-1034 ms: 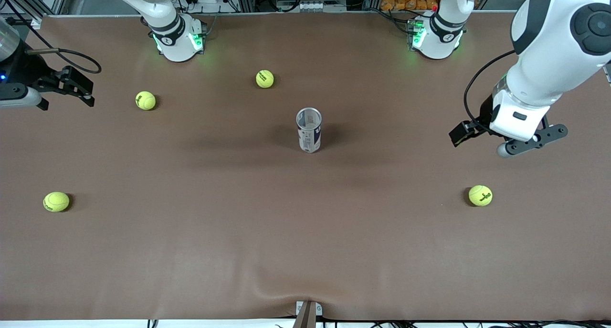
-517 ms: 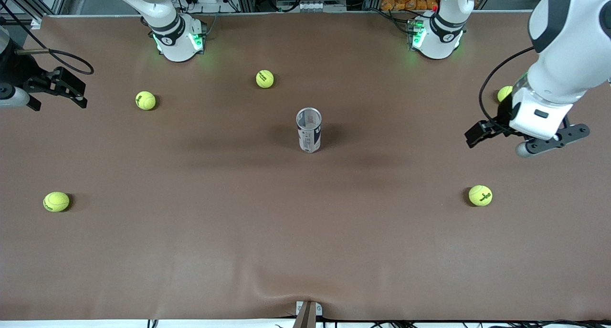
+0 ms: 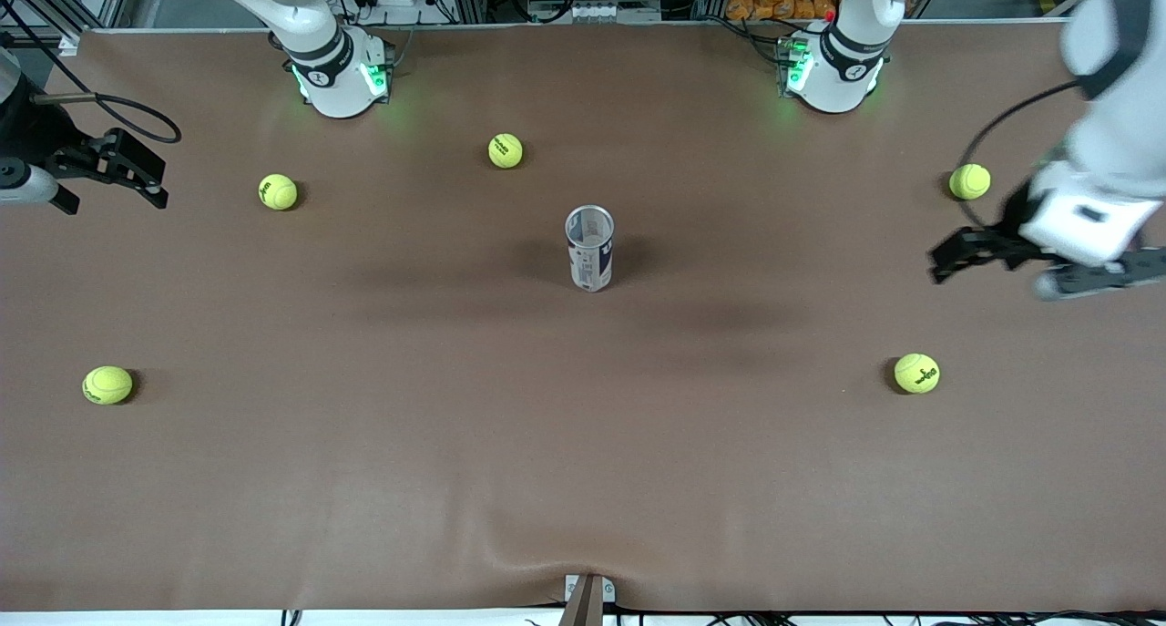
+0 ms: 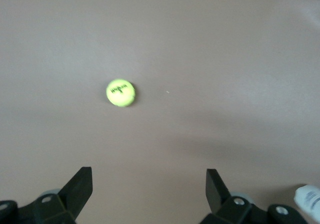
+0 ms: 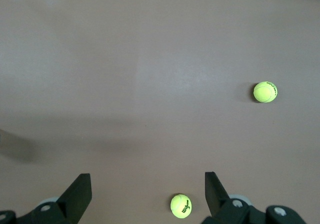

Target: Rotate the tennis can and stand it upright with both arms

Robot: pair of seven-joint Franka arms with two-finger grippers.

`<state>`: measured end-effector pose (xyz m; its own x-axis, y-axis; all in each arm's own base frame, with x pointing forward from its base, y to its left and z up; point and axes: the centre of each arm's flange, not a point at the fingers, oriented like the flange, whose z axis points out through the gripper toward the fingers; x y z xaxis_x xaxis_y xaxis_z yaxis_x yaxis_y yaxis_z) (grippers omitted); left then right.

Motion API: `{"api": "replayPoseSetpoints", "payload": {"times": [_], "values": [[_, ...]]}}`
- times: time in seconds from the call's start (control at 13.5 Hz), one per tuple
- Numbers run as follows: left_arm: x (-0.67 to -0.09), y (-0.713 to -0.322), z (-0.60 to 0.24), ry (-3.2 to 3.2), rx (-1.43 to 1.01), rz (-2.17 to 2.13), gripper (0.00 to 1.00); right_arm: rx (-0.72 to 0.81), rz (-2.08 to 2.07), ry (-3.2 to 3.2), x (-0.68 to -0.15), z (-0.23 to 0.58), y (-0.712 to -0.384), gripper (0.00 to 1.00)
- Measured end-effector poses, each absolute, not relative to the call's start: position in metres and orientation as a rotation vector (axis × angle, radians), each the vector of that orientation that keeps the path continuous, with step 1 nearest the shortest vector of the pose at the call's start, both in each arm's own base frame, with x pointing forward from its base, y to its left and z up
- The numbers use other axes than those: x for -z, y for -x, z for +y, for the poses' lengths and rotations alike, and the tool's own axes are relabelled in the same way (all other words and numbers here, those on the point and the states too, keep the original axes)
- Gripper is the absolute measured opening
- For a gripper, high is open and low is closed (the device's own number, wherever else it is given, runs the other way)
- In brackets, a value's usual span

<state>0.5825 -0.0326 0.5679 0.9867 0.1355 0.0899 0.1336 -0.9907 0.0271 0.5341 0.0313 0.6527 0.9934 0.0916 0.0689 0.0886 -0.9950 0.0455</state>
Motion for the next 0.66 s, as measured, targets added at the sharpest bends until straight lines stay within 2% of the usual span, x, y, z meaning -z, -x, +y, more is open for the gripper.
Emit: {"api": "replayPoseSetpoints", "payload": {"times": [0.15,0.44,0.66], "values": [[-0.585,-0.577,0.001,-3.112,-0.129,0.173,1.00,-0.110,0.141,-3.094,-0.653,0.032,-0.534,1.00],[-0.625,-0.559,0.001,-3.116,-0.092,0.130,1.00,-0.110,0.141,-3.094,-0.653,0.032,-0.534,1.00],[-0.629,-0.554,0.015,-3.121,-0.080,0.035,1.00,-0.110,0.141,-3.094,-0.653,0.032,-0.534,1.00]]}}
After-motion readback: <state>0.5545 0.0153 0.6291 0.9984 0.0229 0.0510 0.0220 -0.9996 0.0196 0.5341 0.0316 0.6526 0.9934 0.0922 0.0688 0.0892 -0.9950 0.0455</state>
